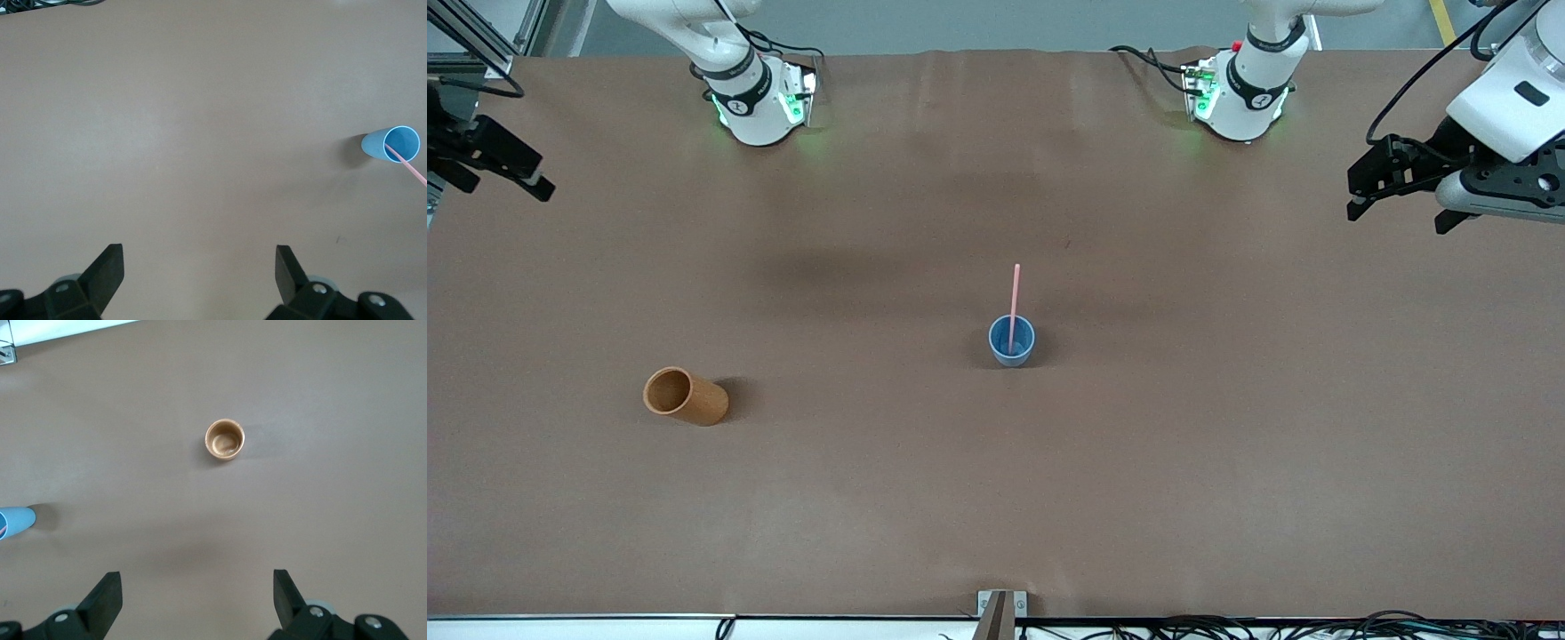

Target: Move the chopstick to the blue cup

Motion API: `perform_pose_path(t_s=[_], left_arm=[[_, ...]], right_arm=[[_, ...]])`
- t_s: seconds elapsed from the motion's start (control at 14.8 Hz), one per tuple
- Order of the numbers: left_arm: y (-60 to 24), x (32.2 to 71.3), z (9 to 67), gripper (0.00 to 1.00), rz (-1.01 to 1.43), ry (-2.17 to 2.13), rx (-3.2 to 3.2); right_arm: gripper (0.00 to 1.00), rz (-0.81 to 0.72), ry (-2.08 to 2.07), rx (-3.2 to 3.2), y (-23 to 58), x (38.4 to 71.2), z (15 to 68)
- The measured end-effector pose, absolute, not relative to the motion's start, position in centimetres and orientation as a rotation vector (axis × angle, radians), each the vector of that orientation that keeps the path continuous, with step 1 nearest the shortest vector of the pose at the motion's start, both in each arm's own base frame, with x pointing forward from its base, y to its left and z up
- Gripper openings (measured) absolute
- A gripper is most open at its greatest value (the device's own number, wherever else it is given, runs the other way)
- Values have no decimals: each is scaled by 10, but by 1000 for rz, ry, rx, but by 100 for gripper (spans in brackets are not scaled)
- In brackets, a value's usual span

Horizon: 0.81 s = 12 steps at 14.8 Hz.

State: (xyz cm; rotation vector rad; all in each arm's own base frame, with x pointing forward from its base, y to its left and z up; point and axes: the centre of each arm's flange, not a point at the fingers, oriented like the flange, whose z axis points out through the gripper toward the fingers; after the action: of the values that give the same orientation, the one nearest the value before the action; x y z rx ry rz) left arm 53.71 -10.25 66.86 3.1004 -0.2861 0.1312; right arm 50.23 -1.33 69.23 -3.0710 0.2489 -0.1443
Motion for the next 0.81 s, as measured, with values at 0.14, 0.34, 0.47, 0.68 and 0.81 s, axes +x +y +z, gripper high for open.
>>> perform_pose_path(t_s=[0.14, 0.34, 0.47, 0.68, 0.81], left_arm=[[-103, 537, 668, 100, 129, -286, 3101], [-102, 537, 665, 100, 109, -286, 3102], [-102, 538, 665, 100, 107, -286, 3102], [-102, 538, 665, 100, 105, -284, 3103], [-97, 539, 665, 100, 106, -270, 3103]], right_arm=[[100, -174, 251, -3072, -26, 501, 701], [100, -185, 246, -3073, -30, 501, 705], [100, -137, 184, -3083, -25, 498, 702], [100, -85, 76, -3092, -20, 496, 697], [100, -81, 57, -3093, -20, 497, 696]])
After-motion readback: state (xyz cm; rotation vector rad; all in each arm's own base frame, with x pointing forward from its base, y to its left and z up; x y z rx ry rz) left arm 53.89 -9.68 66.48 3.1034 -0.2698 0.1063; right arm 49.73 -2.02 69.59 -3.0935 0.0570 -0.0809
